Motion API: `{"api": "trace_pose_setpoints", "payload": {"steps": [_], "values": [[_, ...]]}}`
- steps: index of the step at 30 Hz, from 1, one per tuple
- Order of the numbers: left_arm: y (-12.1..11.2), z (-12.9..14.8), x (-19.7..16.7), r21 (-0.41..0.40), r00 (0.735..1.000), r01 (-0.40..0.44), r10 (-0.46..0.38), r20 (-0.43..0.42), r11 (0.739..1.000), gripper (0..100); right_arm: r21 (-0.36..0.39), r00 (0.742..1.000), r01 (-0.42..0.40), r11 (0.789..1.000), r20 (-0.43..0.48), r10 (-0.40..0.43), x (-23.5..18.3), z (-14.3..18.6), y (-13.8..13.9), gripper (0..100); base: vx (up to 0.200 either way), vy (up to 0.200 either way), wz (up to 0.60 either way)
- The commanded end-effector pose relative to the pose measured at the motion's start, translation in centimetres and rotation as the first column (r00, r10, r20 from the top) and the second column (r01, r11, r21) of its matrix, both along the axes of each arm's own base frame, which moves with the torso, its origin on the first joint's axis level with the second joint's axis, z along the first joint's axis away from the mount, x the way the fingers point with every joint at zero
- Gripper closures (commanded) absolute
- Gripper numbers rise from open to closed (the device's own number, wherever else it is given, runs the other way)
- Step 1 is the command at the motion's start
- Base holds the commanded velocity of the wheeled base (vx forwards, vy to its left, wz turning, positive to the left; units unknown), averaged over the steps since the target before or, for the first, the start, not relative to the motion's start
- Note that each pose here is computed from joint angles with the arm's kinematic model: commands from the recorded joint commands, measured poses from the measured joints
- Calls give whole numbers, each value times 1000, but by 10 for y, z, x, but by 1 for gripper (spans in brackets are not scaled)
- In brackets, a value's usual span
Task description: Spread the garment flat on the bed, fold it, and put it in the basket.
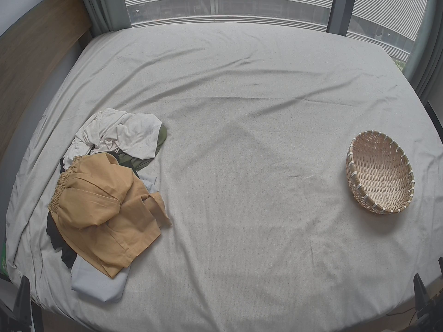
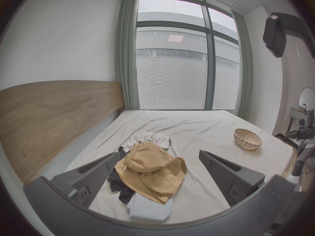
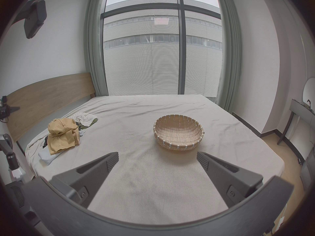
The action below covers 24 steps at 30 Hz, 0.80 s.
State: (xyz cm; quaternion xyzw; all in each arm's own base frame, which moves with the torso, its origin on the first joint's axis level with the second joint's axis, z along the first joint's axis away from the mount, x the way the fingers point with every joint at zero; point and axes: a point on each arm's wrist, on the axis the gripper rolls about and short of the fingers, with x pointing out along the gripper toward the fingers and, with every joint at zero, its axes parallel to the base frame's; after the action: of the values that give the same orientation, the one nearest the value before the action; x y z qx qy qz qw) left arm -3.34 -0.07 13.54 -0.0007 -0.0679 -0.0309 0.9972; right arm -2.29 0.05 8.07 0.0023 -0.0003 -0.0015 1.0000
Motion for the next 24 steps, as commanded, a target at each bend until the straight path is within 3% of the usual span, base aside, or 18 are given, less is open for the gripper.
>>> {"api": "trace_pose_setpoints", "payload": {"steps": [1,10,24], "values": [[0,7,13,-11,995,46,-47,-91,999,0,0,1000,0,1000,-2,0,0,-5,0,0,0,0,0],[-1,34,32,-111,971,151,-169,-170,982,0,0,1000,-1,1000,-2,1,0,-5,0,0,0,0,0],[-7,40,59,-272,917,204,-280,-283,941,0,0,1000,0,1000,-1,0,0,-5,0,0,0,0,0]]}}
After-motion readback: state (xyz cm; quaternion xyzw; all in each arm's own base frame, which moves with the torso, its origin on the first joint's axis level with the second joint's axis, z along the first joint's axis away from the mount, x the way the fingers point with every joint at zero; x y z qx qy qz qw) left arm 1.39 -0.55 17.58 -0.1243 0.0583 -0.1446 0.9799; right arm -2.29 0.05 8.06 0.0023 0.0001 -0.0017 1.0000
